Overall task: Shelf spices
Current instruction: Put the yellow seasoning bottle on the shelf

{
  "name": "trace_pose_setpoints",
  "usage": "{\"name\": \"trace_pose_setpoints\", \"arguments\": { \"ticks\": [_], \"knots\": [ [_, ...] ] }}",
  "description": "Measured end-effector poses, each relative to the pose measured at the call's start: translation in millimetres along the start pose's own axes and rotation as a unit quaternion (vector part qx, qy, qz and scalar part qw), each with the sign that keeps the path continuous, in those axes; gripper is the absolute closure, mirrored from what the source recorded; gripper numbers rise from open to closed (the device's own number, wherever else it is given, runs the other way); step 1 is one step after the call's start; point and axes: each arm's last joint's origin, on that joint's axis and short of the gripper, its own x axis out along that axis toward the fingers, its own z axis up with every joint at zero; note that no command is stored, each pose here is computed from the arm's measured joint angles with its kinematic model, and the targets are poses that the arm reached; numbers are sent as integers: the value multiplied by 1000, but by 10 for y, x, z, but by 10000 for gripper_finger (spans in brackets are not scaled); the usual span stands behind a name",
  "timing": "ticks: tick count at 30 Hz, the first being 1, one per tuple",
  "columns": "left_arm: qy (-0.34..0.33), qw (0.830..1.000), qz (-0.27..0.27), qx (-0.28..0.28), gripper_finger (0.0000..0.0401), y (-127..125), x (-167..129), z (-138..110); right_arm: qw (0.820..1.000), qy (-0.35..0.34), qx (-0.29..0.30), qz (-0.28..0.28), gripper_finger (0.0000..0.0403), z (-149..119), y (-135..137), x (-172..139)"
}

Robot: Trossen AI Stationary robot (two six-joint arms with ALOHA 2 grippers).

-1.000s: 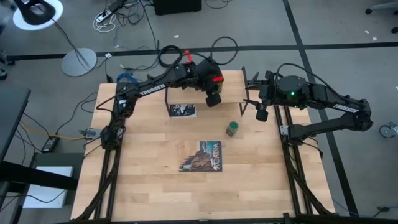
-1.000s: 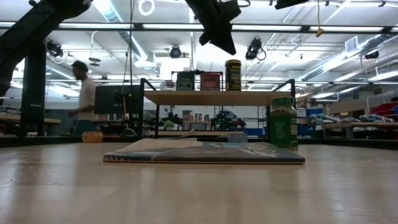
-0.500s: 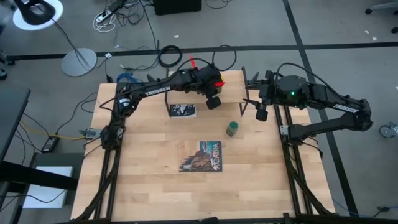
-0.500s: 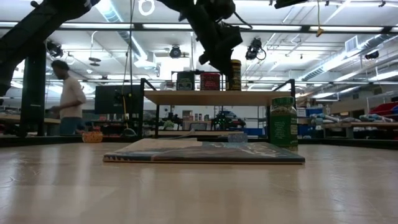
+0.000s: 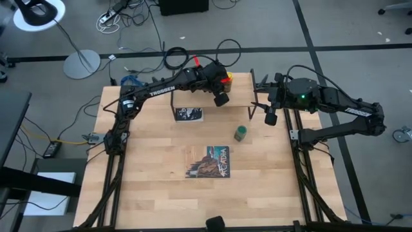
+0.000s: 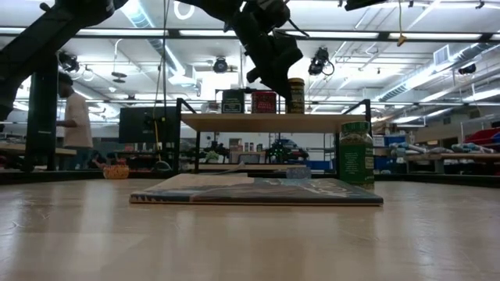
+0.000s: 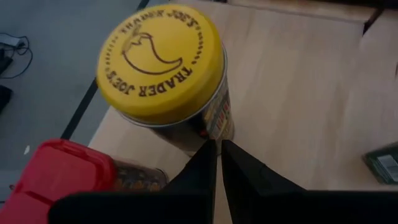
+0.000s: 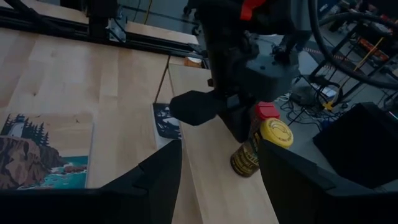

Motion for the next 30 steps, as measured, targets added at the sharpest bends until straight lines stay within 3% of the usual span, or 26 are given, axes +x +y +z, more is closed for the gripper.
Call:
{"name": "trace_pose_setpoints", "arguments": {
  "ticks": [24,30],
  "knots": [
    [-11,1000,12,-15,371,175,26,6,1000,0,0,0,194,0,0,0],
    [-10,1000,-14,-16,371,127,21,5,1000,-2,0,-1,194,3,-2,0]
  ]
}}
